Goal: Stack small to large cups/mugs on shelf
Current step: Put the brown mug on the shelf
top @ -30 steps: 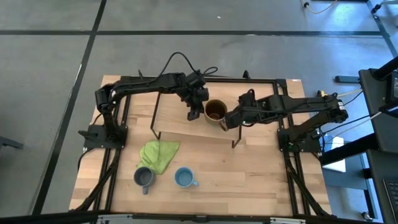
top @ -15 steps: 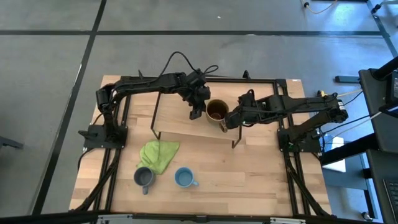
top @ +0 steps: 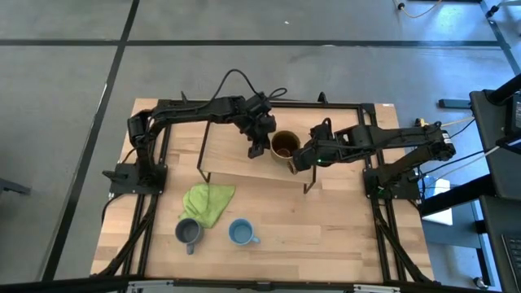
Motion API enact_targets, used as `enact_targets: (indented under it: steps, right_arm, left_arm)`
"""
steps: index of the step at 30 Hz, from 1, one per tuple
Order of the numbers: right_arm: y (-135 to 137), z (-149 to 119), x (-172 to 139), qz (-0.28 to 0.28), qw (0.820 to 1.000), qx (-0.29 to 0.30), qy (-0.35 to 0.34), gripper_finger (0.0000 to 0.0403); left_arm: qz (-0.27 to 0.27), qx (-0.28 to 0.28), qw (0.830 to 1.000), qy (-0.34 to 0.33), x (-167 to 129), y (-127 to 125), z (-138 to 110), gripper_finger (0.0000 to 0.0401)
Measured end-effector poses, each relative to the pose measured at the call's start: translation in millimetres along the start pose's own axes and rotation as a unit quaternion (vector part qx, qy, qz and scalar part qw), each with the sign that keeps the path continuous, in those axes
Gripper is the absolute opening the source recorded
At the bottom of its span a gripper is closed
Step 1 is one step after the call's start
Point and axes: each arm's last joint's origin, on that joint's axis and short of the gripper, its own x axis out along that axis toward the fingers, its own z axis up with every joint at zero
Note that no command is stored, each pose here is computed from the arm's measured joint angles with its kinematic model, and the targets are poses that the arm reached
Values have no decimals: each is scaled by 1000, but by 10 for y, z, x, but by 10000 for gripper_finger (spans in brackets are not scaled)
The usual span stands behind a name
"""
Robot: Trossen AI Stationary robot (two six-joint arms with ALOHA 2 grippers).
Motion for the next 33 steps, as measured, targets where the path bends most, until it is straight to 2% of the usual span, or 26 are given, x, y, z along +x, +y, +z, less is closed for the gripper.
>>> enact_targets:
  steps: [8, 19, 33]
  right_arm:
    - [-36, -2, 0, -20, 1000, -2, -7, 10]
    - [-27, -7, -3, -16, 1000, -2, -8, 10]
    - [65, -18, -18, 27, 999, 8, -17, 10]
  left_arm:
    - [-5, 10, 1000, 1, 34, -72, 14, 0]
    - [1, 13, 1000, -5, 28, -58, 24, 0]
    - [10, 20, 1000, -13, 16, -2, 34, 0]
